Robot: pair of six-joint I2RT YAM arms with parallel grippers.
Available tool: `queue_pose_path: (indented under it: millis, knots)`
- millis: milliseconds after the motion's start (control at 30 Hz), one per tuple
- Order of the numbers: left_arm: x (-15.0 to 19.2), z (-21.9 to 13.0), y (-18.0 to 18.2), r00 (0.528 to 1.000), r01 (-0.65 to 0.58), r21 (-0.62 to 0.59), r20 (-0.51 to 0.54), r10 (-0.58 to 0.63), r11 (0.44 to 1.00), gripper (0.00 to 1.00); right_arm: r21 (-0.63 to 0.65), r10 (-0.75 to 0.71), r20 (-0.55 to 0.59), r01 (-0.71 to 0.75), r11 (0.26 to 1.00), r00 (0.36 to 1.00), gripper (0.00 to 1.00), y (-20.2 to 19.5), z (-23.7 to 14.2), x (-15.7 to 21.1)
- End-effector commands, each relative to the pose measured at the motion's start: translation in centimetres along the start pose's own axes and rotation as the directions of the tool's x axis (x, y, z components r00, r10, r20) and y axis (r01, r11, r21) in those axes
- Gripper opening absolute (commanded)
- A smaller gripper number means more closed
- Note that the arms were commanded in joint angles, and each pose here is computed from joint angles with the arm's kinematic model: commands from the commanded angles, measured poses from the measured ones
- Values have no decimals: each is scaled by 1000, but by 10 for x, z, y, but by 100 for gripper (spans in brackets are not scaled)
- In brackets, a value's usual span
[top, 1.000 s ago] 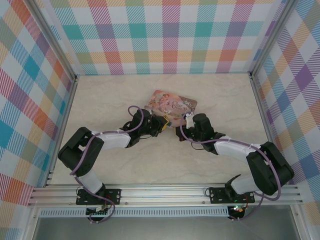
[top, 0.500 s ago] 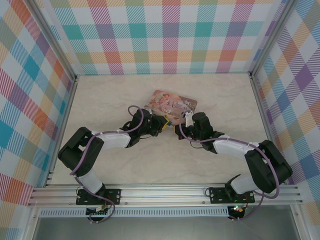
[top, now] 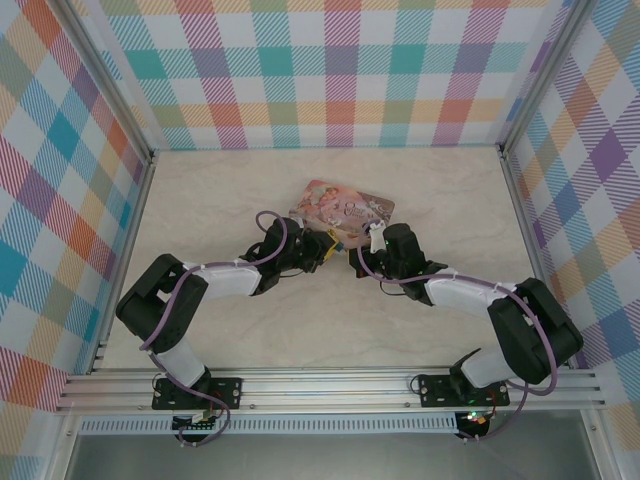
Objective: Unlock a padlock with a key
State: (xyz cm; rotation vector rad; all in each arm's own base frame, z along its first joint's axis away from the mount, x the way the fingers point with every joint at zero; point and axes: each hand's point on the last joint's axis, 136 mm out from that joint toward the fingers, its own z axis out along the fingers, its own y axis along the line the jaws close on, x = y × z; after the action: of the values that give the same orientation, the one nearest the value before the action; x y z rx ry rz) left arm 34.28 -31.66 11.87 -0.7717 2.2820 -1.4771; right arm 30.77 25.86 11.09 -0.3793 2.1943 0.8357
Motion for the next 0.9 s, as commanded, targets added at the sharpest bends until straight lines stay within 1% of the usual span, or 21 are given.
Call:
queue_pose_path:
  millis: [0, 167, 267, 400, 567, 733, 867]
  knots:
    - [4, -1, -33, 1000, -16, 101, -15, 17, 995, 4, -48, -13, 59, 16, 999, 998, 0, 13, 3, -18]
    - [5, -2, -35, 1000, -13, 107, -16, 15, 994, 4, -112, -36, 148, 53, 992, 988, 0, 23, 1, -30]
    - [5, -4, -35, 1000, -13, 109, -18, 15, 994, 4, -142, -78, 197, 107, 984, 977, 1, 30, -1, -34]
    - [6, -3, -35, 1000, -11, 110, -24, 13, 994, 5, -162, -137, 216, 174, 971, 967, 1, 34, 2, -34]
    - [7, -2, -35, 999, -4, 112, -31, 8, 994, 4, -103, -235, 203, 259, 960, 951, 1, 28, 12, -29]
    - [8, -2, -33, 999, -5, 106, -32, 8, 994, 4, -42, -297, 209, 312, 949, 932, 1, 20, 13, -30]
    - [8, -3, -31, 1000, -3, 100, -30, 6, 995, 4, -38, -327, 206, 341, 939, 922, 1, 21, 14, -31]
